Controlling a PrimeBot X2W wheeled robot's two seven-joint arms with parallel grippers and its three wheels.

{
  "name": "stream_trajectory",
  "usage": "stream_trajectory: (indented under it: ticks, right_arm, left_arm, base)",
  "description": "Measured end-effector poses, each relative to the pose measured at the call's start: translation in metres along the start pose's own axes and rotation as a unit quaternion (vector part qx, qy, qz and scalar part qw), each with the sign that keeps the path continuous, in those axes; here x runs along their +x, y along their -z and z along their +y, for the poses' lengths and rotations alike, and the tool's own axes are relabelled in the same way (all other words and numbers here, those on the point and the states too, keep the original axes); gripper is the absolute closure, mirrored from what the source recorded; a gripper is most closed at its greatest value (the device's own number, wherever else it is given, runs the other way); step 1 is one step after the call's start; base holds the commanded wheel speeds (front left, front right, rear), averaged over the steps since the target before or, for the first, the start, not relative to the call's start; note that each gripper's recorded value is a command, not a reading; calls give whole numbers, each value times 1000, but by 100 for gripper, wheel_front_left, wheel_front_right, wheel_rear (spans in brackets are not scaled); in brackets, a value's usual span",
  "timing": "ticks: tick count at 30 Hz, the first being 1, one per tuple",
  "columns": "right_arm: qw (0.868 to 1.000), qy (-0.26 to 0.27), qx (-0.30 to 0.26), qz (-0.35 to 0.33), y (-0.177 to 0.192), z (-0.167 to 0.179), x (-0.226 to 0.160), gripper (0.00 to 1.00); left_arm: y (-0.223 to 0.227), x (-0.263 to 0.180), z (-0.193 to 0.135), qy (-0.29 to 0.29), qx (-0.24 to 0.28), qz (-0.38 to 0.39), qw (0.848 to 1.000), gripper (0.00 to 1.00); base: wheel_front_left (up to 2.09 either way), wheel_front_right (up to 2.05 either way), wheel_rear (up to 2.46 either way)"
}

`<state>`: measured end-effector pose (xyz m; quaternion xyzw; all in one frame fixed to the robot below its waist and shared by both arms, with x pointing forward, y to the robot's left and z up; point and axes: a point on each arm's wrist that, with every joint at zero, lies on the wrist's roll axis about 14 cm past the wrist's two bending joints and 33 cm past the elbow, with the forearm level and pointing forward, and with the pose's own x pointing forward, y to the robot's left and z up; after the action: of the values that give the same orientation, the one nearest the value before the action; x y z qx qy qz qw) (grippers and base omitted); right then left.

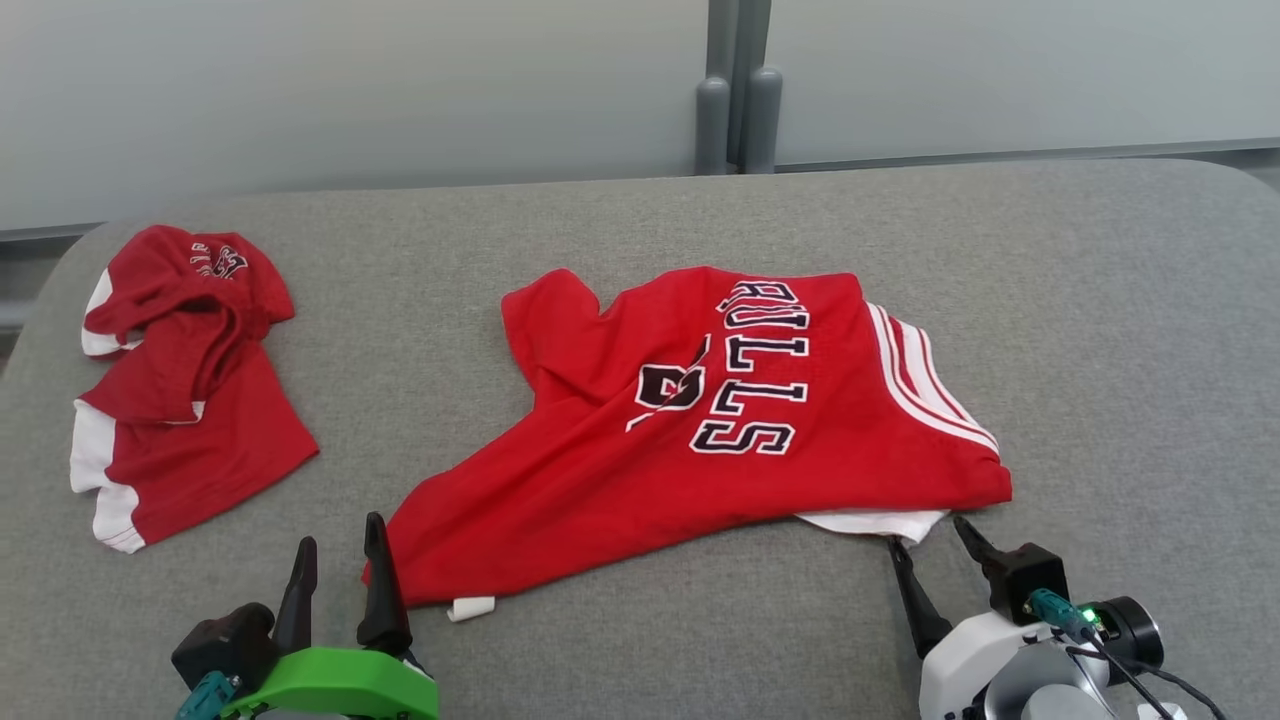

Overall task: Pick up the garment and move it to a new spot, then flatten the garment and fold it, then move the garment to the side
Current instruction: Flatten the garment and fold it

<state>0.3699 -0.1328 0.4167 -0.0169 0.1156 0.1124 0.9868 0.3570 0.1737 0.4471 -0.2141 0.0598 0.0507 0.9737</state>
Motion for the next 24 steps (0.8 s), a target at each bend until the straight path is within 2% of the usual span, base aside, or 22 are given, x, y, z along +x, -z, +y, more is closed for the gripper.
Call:
stream_trajectory:
  ticks: [1, 2, 3, 4, 5, 6, 7, 15, 24]
  right_arm:
    - [1000, -5, -4, 5, 2, 2, 3, 0]
    - [1000, -9, -10, 9, 4, 4, 6, 18]
    - [1000, -13, -19, 13, 5, 5, 9, 53]
    - [999, -18, -29, 18, 6, 6, 12, 64]
    - [999, -20, -34, 21, 7, 7, 14, 70]
    - [999, -20, -37, 25, 9, 6, 16, 83]
    - [999, -19, -41, 27, 10, 5, 18, 100]
    - [999, 19, -48, 14, 2, -22, 12, 100]
    - [993, 64, -95, 36, 21, -61, -32, 100]
  left_arm:
    - [-2, -1, 0, 0, -1, -3, 1000, 0]
    - [-3, -2, 1, -2, -2, -6, 1000, 0]
    - [-5, -2, 1, -3, -2, -8, 1000, 0]
    - [-6, -3, 2, -4, -2, -10, 1000, 0]
    - [-7, -4, 3, -6, -3, -12, 1000, 0]
    - [-8, -4, 3, -7, -3, -13, 1000, 0]
    - [-8, -4, 4, -9, -3, -15, 1000, 0]
    - [-5, 2, -10, 8, -5, -9, 1000, 0]
    - [6, 10, -36, 46, -5, 6, 999, 0]
  base:
    - [0, 0, 0]
    - [0, 0, 0]
    - [0, 0, 0]
    - [0, 0, 0]
    - [0, 0, 0]
    - [0, 0, 0]
    - [0, 0, 0]
    - [0, 0, 0]
    - [0, 0, 0]
